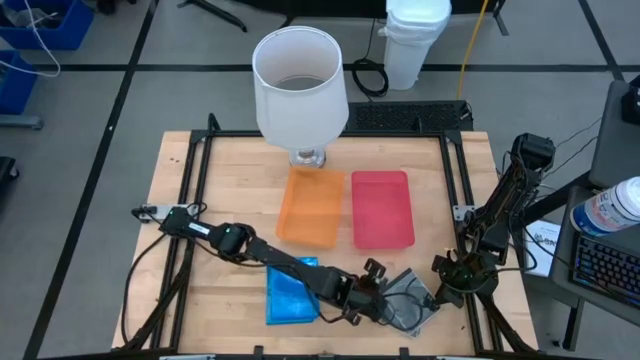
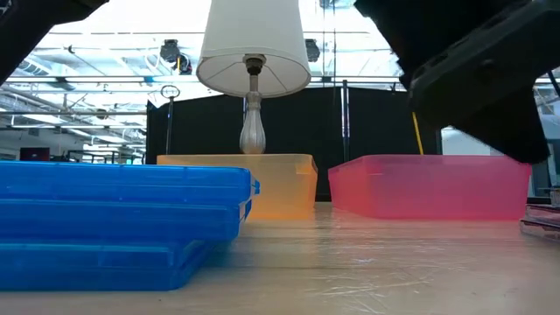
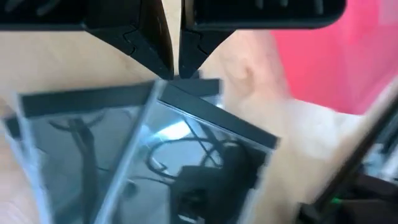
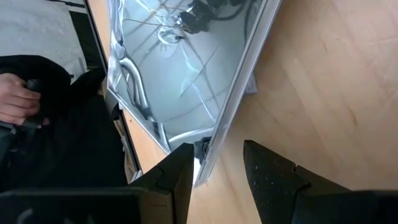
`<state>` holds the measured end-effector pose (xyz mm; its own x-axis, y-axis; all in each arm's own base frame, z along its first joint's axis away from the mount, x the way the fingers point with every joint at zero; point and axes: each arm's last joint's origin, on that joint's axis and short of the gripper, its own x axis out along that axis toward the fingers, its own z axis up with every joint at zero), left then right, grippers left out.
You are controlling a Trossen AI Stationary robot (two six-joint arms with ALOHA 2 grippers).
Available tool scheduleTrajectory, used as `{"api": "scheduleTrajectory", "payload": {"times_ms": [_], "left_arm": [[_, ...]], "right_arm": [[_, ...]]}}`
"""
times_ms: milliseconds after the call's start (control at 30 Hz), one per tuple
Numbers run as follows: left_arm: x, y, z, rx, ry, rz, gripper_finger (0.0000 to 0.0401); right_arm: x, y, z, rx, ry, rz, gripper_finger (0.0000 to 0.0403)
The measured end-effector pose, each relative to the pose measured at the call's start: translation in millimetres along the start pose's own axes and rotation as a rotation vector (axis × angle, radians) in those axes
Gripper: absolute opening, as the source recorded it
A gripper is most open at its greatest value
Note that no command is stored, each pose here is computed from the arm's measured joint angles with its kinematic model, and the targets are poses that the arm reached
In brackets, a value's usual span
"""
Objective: Pick & place jewel cases by type
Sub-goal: Put the black CD case into the red bin
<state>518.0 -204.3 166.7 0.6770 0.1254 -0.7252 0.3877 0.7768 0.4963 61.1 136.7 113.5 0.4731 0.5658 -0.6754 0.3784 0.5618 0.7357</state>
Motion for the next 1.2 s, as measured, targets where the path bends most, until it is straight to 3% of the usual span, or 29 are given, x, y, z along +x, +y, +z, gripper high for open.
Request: {"api": "scheduleTrajectory", "payload": {"times_ms": [267,900,1200], "left_arm": [[17.6,17.5,-14.2,-0.058,0.022,-0.042,0.0035],[20.3,8.0,-8.9,-0.075,-0.061,-0.079,0.0035],[20.4,6.3,-9.0,-0.074,-0.054,-0.047,0.0035]], "right_arm": [[0.0,0.3,0.0,-0.005,-0.001,0.002,0.0133],[-4.6,6.5,-15.3,0.052,0.013,0.101,0.0132],[-4.5,3.7,-15.0,0.062,0.002,0.074,0.0132]]}}
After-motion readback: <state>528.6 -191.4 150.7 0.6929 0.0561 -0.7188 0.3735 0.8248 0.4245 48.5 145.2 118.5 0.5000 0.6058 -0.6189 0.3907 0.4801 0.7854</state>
